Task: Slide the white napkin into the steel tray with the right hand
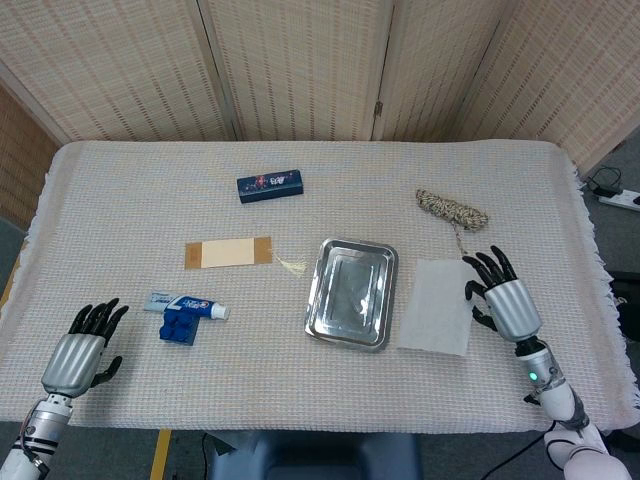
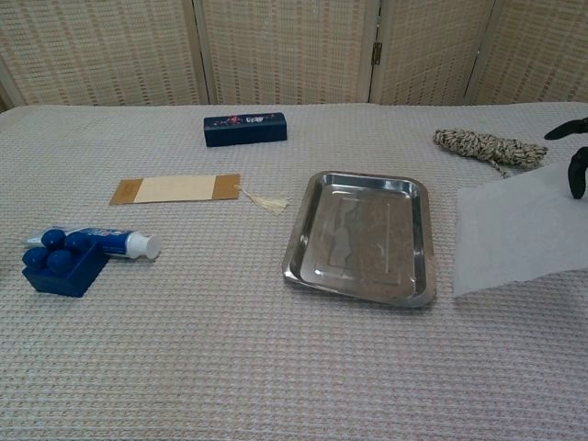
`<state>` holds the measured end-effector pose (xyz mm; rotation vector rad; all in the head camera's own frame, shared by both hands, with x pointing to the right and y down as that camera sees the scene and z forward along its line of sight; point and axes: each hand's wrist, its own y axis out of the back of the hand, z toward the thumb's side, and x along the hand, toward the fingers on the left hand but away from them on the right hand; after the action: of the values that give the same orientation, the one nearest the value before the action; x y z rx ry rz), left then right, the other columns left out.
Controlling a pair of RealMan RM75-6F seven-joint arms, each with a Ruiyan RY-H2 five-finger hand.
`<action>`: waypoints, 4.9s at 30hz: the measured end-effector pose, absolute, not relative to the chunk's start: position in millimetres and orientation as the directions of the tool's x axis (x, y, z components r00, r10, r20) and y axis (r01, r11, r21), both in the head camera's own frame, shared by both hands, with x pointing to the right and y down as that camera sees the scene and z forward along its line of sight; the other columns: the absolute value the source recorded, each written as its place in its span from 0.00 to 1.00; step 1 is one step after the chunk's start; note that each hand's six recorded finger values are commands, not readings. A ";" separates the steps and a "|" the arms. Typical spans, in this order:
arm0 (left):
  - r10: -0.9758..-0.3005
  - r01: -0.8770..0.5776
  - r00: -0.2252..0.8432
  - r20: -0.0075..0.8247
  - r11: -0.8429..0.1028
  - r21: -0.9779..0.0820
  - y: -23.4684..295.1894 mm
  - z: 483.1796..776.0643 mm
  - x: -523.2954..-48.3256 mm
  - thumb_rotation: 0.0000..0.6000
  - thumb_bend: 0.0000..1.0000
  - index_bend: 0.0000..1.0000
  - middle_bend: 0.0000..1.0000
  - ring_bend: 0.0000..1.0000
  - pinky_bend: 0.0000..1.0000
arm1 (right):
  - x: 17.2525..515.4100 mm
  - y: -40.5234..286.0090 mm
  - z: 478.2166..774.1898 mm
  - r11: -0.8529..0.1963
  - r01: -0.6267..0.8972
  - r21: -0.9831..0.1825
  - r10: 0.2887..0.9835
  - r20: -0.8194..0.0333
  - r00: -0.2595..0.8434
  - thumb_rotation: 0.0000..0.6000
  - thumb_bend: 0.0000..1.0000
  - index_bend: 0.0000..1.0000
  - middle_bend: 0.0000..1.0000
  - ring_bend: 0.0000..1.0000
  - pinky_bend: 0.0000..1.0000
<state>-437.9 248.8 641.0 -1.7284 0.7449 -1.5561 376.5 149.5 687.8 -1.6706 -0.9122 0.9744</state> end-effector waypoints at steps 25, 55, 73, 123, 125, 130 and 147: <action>-0.787 0.002 0.109 0.608 -0.611 -0.792 247.0 640.3 -442.1 1.00 0.44 0.00 0.00 0.00 0.00 | 287.9 109.8 725.5 -0.354 0.128 -0.926 0.818 -0.241 0.522 1.00 0.61 0.65 0.21 0.14 0.00; -0.788 -0.016 0.110 0.606 -0.611 -0.792 247.1 635.8 -443.9 1.00 0.44 0.00 0.00 0.00 0.00 | 240.2 115.0 753.1 -0.402 0.005 -0.916 0.735 -0.319 0.598 1.00 0.61 0.65 0.20 0.14 0.00; -0.791 -0.029 0.115 0.601 -0.608 -0.794 247.6 631.4 -443.4 1.00 0.44 0.00 0.00 0.00 0.00 | 232.9 112.5 759.4 -0.384 -0.058 -0.921 0.730 -0.342 0.592 1.00 0.61 0.42 0.09 0.06 0.00; -0.795 -0.060 0.130 0.592 -0.603 -0.796 248.6 621.8 -441.3 1.00 0.44 0.00 0.00 0.00 0.00 | 203.3 101.6 702.2 -0.428 -0.433 -0.793 0.628 -0.606 0.488 1.00 0.31 0.00 0.00 0.00 0.00; -0.797 -0.062 0.131 0.590 -0.600 -0.797 248.4 621.2 -440.7 1.00 0.44 0.00 0.00 0.00 0.00 | 207.3 104.3 697.8 -0.463 -0.387 -0.797 0.627 -0.604 0.493 1.00 0.31 0.00 0.00 0.00 0.00; -0.798 -0.062 0.135 0.587 -0.598 -0.799 248.5 620.8 -438.9 1.00 0.44 0.00 0.00 0.00 0.00 | 231.7 114.9 679.5 -0.539 -0.290 -0.791 0.613 -0.604 0.509 1.00 0.31 0.00 0.17 0.13 0.07; -0.804 -0.069 0.153 0.575 -0.589 -0.805 247.7 617.5 -434.9 1.00 0.44 0.00 0.00 0.00 0.00 | 250.5 154.3 674.8 -0.618 -0.377 -0.690 0.485 -0.712 0.508 1.00 0.92 0.20 1.00 1.00 1.00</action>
<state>-434.9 247.7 617.5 -1.8022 0.8343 -1.4905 250.5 154.3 674.8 -1.8693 -0.0900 1.2315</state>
